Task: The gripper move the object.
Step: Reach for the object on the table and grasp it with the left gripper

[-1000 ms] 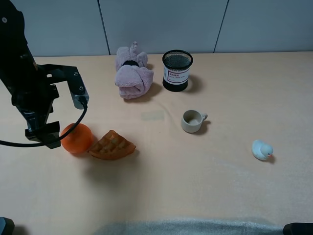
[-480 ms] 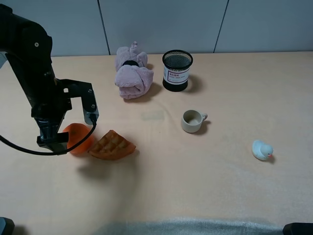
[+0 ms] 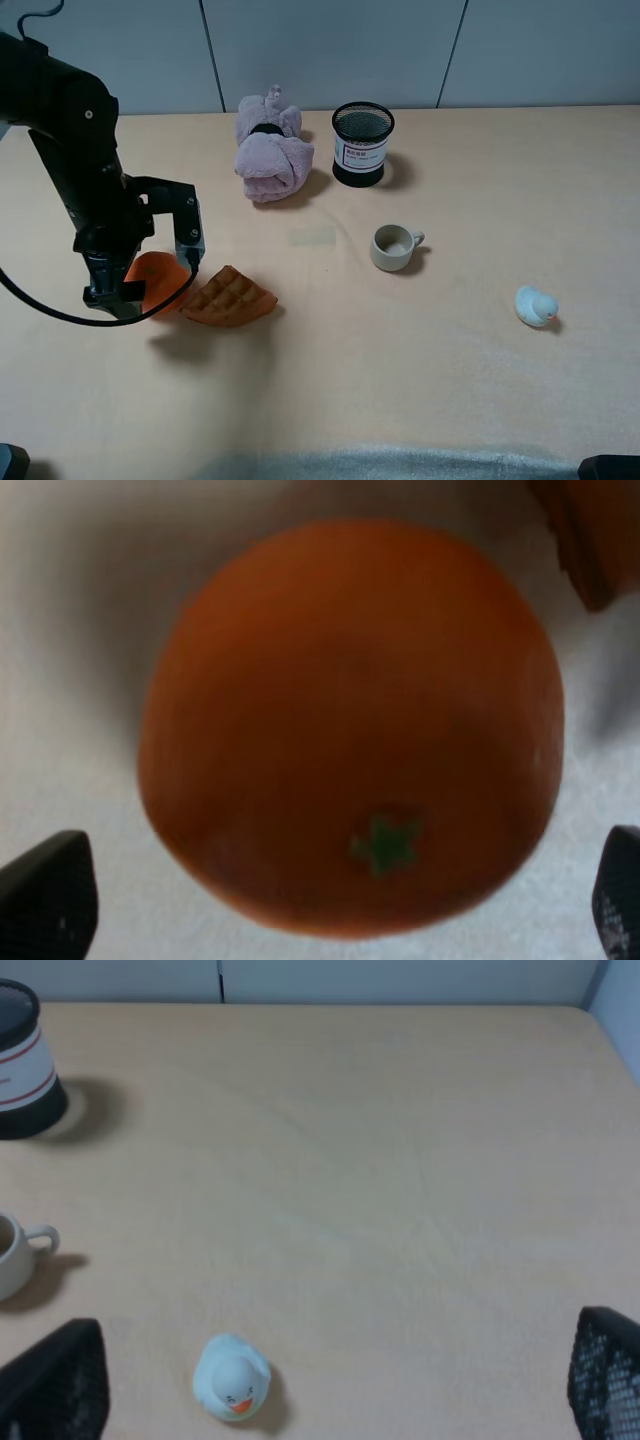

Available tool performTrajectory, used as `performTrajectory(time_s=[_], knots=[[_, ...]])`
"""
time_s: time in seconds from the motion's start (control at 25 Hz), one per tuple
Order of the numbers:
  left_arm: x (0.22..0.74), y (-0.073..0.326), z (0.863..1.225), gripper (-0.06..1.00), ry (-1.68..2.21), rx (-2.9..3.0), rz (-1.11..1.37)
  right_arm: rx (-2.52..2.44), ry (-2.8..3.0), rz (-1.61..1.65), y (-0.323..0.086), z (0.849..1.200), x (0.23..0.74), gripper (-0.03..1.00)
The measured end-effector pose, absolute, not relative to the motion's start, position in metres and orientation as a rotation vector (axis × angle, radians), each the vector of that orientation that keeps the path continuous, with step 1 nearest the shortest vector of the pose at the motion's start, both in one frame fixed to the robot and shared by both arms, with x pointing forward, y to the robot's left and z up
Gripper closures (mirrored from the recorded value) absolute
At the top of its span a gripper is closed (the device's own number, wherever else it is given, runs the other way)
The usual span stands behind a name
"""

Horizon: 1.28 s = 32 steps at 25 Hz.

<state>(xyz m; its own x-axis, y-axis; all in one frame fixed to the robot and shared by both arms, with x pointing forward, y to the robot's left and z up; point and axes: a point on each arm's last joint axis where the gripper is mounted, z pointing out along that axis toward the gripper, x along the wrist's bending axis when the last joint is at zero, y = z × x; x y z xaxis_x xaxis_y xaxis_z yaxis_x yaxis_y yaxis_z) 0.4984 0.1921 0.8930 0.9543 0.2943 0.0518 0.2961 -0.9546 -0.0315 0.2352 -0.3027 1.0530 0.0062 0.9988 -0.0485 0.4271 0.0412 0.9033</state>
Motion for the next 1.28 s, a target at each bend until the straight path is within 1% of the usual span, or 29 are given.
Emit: performTrajectory(time_s=[0.44,0.64,0.72,0.8,0.92,1.28], knots=[[0.503,0.179,0.873,-0.05,-0.295,-3.121,-0.127,1.496,1.533,0.920,-0.303,1.053,0.235,0.28],[0.503,0.177,0.870,-0.04,-0.290,-3.126,-0.124,1.496,1.533,0.920,-0.303,1.053,0.235,0.28],[0.503,0.177,0.870,-0.01,-0.295,-3.128,-0.122,1.496,1.533,0.920,-0.303,1.053,0.235,0.28],[0.503,0.177,0.870,0.06,-0.304,-3.130,-0.119,1.496,1.533,0.920,-0.303,1.053,0.235,0.28],[0.502,0.176,0.870,0.20,-0.303,-3.132,-0.112,1.496,1.533,0.920,-0.303,1.053,0.235,0.28],[0.502,0.176,0.870,0.21,-0.291,-3.133,-0.114,1.496,1.533,0.920,-0.303,1.053,0.235,0.28]])
